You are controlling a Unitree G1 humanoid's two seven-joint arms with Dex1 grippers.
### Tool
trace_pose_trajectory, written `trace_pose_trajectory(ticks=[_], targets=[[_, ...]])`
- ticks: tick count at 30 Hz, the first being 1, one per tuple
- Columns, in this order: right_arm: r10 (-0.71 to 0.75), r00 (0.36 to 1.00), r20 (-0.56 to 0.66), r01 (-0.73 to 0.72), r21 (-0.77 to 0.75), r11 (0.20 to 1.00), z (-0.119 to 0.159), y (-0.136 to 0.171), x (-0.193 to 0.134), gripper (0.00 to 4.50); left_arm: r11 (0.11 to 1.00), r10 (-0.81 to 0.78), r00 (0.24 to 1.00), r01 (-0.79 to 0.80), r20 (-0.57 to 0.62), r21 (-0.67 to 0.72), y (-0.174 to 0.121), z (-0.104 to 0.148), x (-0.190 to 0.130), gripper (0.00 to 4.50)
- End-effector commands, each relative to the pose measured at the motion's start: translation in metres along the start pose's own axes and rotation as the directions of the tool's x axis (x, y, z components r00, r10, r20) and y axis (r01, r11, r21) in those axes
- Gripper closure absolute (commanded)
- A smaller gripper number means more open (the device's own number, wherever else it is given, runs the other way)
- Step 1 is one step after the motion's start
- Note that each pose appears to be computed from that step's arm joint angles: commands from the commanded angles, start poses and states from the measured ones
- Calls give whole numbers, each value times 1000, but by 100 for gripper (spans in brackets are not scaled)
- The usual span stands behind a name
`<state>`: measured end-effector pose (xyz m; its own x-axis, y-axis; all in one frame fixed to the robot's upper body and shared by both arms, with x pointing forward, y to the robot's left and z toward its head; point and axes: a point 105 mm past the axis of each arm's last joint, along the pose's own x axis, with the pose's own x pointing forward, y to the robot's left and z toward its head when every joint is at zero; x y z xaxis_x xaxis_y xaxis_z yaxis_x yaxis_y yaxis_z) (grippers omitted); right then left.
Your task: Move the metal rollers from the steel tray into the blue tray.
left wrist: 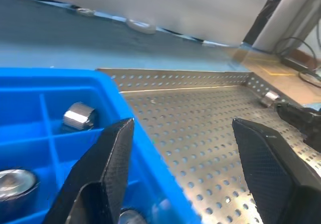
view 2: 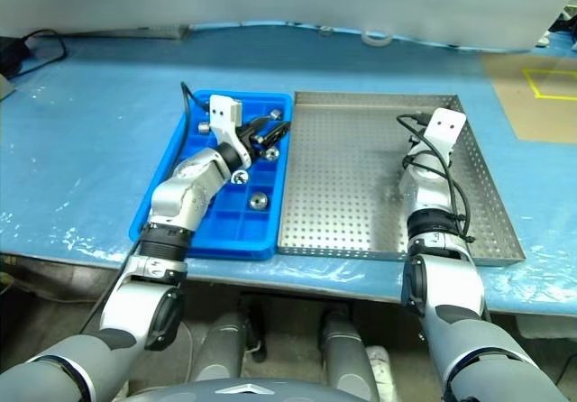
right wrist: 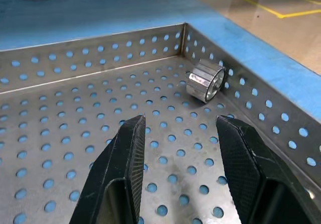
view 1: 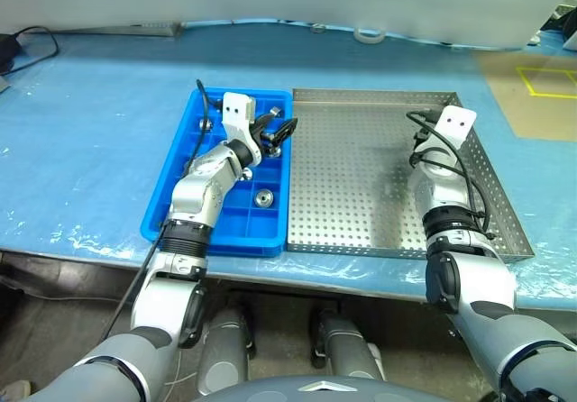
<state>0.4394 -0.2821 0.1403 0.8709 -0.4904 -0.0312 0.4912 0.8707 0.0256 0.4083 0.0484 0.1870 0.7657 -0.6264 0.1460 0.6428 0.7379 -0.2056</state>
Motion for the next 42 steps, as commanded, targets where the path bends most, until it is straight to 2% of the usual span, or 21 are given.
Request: trace_pose_trajectory(ticks=[1,6,11,15,17,18,20,21,22,24,25,28,30,34,38,42], targets=[[25,998,50,-26,13,1000,17,5,0,220,999,-45,994,43,95,27,-13,27,6,120],[63,995,77,-63,6,998,26,19,-2,220,999,-33,995,30,92,27,-11,23,7,120],[47,996,69,-45,-35,998,28,12,0,220,999,-46,996,44,82,31,-14,18,3,120],[285,947,147,-268,-125,955,70,24,-7,220,999,-29,996,27,88,19,-10,21,0,120],[492,851,183,-457,-204,866,96,36,-22,220,999,-36,996,34,76,20,-10,18,-2,120],[611,769,188,-561,-259,786,109,42,-35,220,999,-41,997,39,70,20,-11,17,-3,120],[829,545,126,-755,-357,550,126,49,-72,220,999,-48,997,47,63,15,-12,14,-3,120],[898,434,66,-816,-393,424,126,49,-92,220,998,-54,997,53,59,14,-13,13,-3,120],[935,355,0,-852,-410,324,121,46,-106,220,998,-60,997,60,56,12,-14,12,-2,120],[950,264,-167,-890,-421,173,98,34,-122,263,996,-93,995,93,38,10,-20,10,-1,117],[939,236,-249,-900,-420,115,84,27,-128,281,993,-118,993,117,33,17,-25,8,-2,117],[898,151,-413,-913,-406,-34,53,11,-147,388,988,-155,988,155,22,24,-31,5,-4,117],[882,116,-457,-918,-388,-80,42,6,-157,445,988,-156,988,155,17,19,-31,4,-6,117],[855,64,-515,-929,-343,-137,23,3,-171,445,988,-152,988,152,3,12,-32,0,-7,117],[789,26,-614,-927,-310,-211,-9,-3,-186,445,988,-152,988,152,-4,8,-33,-3,-10,117],[747,16,-664,-927,-290,-238,-27,-9,-191,445,990,-144,989,144,-16,-2,-33,-8,-14,117]])
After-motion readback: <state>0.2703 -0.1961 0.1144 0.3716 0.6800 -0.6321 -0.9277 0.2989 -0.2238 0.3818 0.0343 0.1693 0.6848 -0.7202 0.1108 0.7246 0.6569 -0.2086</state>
